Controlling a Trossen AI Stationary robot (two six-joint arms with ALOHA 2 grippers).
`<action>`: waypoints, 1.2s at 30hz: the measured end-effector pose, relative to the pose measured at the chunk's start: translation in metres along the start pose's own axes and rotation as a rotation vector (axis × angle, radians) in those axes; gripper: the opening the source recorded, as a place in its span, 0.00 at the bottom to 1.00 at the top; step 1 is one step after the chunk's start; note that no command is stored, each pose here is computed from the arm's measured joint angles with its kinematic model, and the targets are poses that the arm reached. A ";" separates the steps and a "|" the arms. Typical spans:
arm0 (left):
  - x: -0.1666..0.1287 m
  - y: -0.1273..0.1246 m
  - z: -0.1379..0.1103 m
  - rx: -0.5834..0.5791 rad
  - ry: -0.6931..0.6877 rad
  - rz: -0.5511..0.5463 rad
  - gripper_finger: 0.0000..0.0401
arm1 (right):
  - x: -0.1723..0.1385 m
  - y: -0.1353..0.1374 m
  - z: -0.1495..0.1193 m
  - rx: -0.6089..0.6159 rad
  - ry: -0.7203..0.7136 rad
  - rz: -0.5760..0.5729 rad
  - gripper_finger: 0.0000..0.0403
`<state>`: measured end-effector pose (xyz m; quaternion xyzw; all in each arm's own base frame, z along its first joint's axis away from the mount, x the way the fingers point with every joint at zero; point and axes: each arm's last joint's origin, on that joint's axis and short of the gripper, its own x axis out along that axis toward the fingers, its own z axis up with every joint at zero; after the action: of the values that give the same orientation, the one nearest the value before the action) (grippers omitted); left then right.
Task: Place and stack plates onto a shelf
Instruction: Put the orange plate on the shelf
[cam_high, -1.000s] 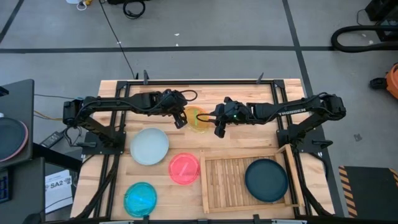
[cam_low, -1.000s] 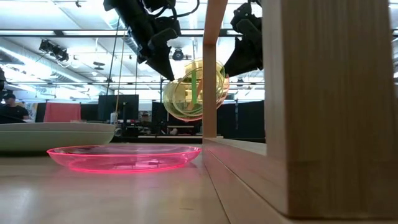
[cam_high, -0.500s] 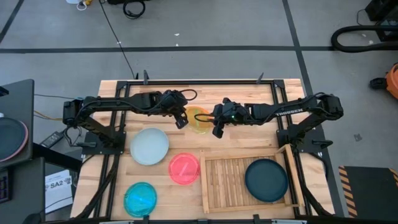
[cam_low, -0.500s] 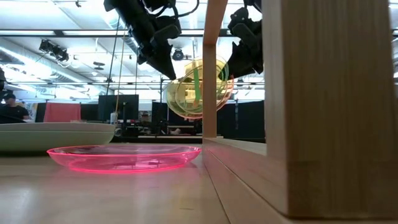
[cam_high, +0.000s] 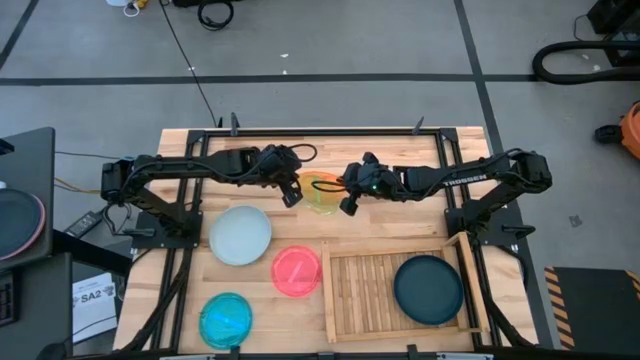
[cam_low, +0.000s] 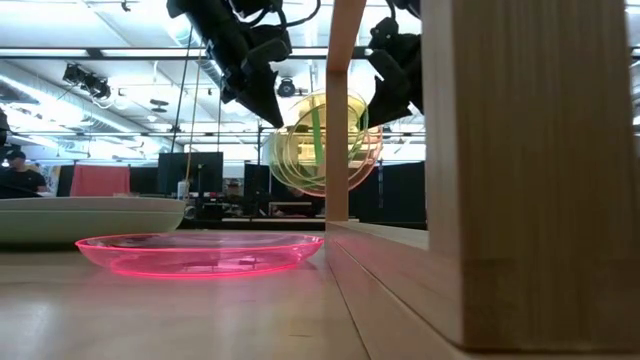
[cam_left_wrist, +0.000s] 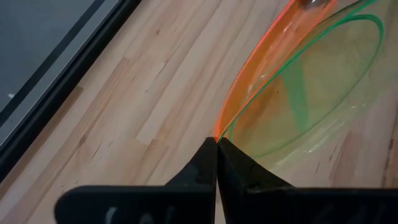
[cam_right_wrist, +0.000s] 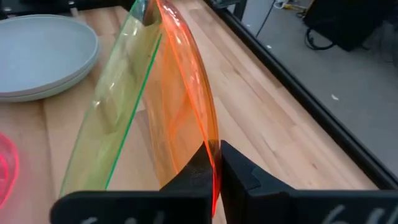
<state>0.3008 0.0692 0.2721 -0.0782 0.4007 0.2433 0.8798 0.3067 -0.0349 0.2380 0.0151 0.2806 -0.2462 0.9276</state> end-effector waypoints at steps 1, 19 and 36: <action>0.000 0.000 0.000 0.000 0.000 0.000 0.02 | 0.000 -0.001 0.000 0.001 -0.001 -0.009 0.04; 0.000 0.001 0.000 0.000 -0.003 0.005 0.03 | 0.001 -0.007 0.001 0.014 -0.003 -0.034 0.02; 0.000 0.002 0.001 0.053 -0.018 0.059 0.03 | 0.000 -0.005 -0.001 0.054 0.028 -0.008 0.02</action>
<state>0.3008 0.0715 0.2726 -0.0407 0.4014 0.2592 0.8775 0.3037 -0.0390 0.2378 0.0425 0.2871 -0.2570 0.9218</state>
